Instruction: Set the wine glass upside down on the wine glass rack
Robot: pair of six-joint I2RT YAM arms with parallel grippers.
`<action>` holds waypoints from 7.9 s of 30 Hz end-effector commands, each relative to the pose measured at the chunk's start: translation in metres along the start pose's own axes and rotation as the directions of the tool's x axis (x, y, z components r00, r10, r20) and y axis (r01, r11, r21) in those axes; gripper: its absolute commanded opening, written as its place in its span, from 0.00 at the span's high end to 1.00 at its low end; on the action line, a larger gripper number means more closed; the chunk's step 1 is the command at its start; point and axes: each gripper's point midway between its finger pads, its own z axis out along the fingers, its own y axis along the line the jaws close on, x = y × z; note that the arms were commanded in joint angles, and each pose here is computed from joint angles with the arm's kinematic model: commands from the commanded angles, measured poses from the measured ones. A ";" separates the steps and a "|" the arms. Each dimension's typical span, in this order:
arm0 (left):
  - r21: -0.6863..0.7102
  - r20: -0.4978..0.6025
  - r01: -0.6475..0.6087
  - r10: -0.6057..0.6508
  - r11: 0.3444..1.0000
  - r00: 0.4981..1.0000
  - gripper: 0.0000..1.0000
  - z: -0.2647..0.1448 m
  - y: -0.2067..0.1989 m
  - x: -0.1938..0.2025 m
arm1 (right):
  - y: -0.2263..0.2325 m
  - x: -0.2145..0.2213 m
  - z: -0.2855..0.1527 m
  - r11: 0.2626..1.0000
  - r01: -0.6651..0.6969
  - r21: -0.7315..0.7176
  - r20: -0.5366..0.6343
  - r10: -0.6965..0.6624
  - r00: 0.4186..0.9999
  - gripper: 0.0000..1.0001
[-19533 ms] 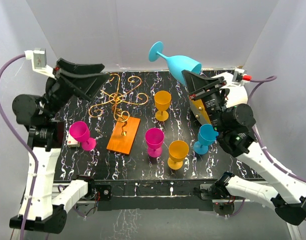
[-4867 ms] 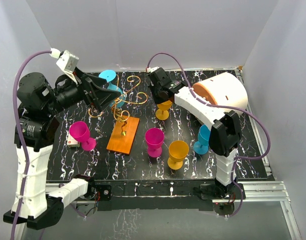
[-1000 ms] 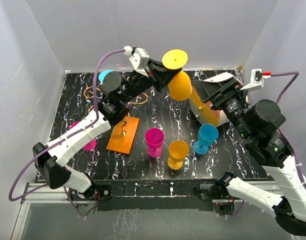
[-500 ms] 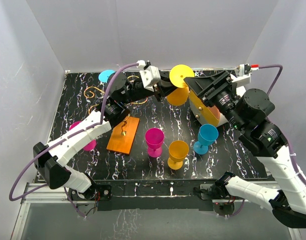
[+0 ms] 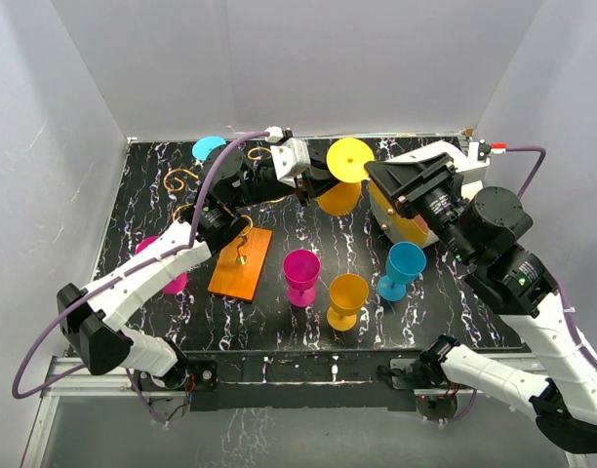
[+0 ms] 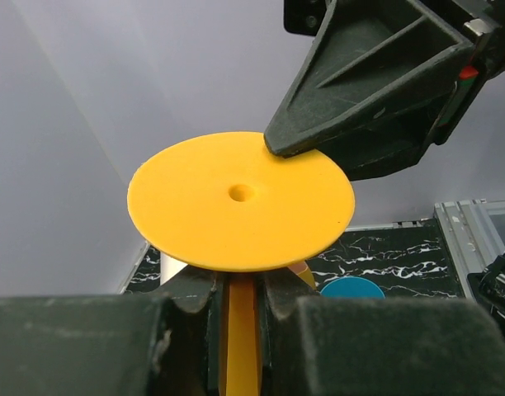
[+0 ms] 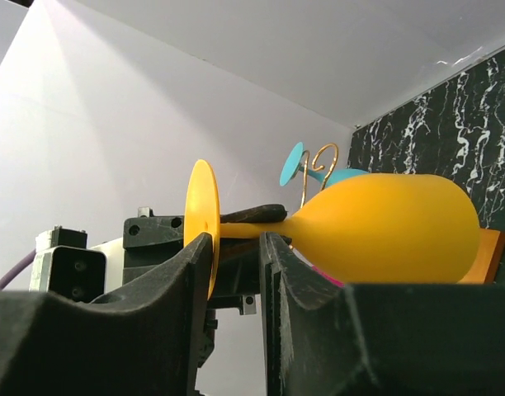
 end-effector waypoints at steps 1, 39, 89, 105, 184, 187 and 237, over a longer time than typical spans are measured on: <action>0.034 0.096 -0.070 0.066 0.997 0.993 1.00 -0.009 -0.011 -0.043 | 0.011 0.003 0.003 0.997 -0.042 -0.061 -0.007 0.042 0.999 0.74; -0.292 0.116 0.903 -0.926 0.315 0.360 0.43 -0.025 -0.009 -0.030 | 0.001 -0.011 -0.006 0.992 0.050 -0.116 0.112 -0.036 0.993 1.00; -0.461 0.413 0.884 -0.865 0.071 0.285 1.00 -0.092 0.178 0.017 | -0.039 -0.023 -0.031 1.000 0.024 -0.002 0.193 -0.023 0.981 0.42; -0.595 0.391 0.798 -0.834 0.092 0.389 1.00 -0.147 0.190 0.032 | -0.050 -0.011 -0.017 0.999 0.020 0.028 0.158 -0.024 0.987 0.43; -0.387 0.353 0.922 -0.926 -0.017 0.131 1.00 -0.160 0.120 0.037 | -0.052 0.007 -0.001 1.000 0.005 0.030 0.083 -0.007 0.996 0.44; -0.426 0.347 0.905 -0.925 -0.005 0.158 1.00 -0.156 0.120 0.043 | -0.054 0.007 -0.002 0.999 0.004 0.032 0.089 -0.007 0.996 0.44; -0.656 0.378 0.754 -0.854 0.025 0.358 0.87 -0.171 0.153 0.076 | -0.051 -0.007 -0.015 0.998 0.032 0.053 0.129 -0.038 0.991 0.43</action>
